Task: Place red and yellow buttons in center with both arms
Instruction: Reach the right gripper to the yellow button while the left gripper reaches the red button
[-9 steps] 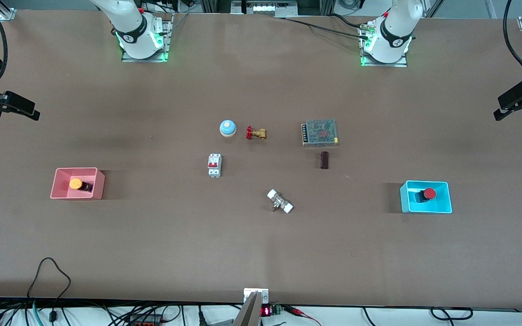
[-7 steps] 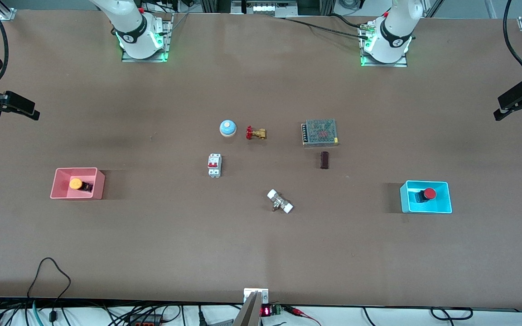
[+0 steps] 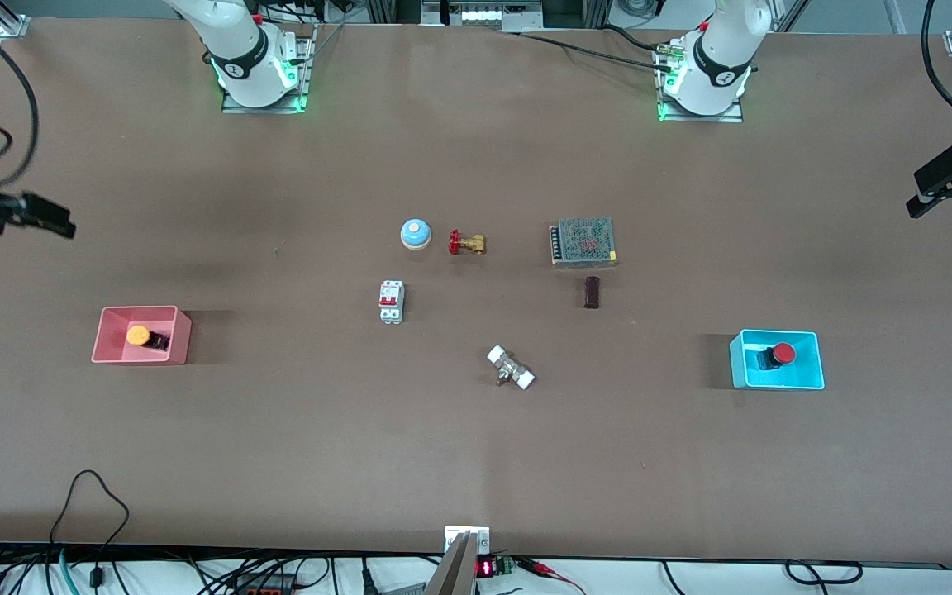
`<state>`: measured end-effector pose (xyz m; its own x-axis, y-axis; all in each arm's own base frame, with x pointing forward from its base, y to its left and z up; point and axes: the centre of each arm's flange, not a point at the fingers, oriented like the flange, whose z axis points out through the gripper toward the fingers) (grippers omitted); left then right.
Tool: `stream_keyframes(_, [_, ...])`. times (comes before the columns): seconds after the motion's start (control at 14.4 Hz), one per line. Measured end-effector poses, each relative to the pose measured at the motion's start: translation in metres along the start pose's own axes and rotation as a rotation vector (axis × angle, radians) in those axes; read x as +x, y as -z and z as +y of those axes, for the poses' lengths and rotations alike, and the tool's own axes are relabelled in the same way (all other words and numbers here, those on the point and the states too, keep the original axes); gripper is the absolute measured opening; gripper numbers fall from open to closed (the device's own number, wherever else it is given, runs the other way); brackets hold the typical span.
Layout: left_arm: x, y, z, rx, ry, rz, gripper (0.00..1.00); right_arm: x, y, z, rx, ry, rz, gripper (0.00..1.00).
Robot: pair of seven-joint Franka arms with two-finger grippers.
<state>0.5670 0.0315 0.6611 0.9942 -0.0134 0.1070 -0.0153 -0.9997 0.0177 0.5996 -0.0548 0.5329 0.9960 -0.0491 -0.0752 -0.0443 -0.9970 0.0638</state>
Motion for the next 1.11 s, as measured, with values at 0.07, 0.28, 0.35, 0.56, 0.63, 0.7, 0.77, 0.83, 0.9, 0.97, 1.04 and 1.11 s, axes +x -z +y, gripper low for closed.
stream_keyframes(0.07, [0.003, -0.007, -0.002, -0.001, 0.004, -0.011, 1.00, 0.013, -0.022, 0.004, -0.007, -0.007, -0.005, 1.00])
stream_keyframes(0.28, [0.014, -0.035, -0.009, -0.005, 0.013, -0.057, 1.00, 0.045, -0.088, 0.014, -0.027, -0.011, -0.036, 1.00])
stream_keyframes(0.35, [0.017, -0.045, -0.012, -0.006, 0.017, -0.073, 1.00, 0.052, -0.108, 0.016, -0.032, -0.001, -0.048, 1.00])
stream_keyframes(0.56, [0.029, -0.083, -0.023, -0.011, 0.036, -0.134, 1.00, 0.071, -0.163, 0.025, -0.046, 0.017, -0.062, 1.00])
stream_keyframes(0.63, [0.033, -0.097, -0.026, -0.014, 0.040, -0.156, 1.00, 0.076, -0.178, 0.027, -0.051, 0.028, -0.060, 1.00])
stream_keyframes(0.7, [0.037, -0.112, -0.030, -0.016, 0.045, -0.171, 1.00, 0.081, -0.193, 0.027, -0.055, 0.044, -0.058, 1.00])
stream_keyframes(0.77, [0.043, -0.126, -0.036, -0.016, 0.054, -0.176, 1.00, 0.085, -0.206, 0.026, -0.059, 0.057, -0.055, 1.00])
stream_keyframes(0.83, [0.048, -0.140, -0.043, -0.017, 0.064, -0.180, 1.00, 0.088, -0.218, 0.025, -0.063, 0.066, -0.051, 1.00])
stream_keyframes(0.9, [0.051, -0.155, -0.047, -0.019, 0.070, -0.191, 1.00, 0.091, -0.228, 0.025, -0.065, 0.071, -0.046, 1.00])
stream_keyframes(0.97, [0.054, -0.170, -0.049, -0.021, 0.071, -0.210, 1.00, 0.093, -0.238, 0.025, -0.059, 0.068, -0.047, 1.00])
stream_keyframes(1.04, [0.057, -0.187, -0.048, -0.024, 0.070, -0.233, 1.00, 0.094, -0.249, 0.025, -0.039, 0.058, -0.053, 1.00])
stream_keyframes(1.11, [0.061, -0.205, -0.047, -0.028, 0.067, -0.252, 1.00, 0.094, -0.257, 0.024, -0.020, 0.050, -0.060, 1.00])
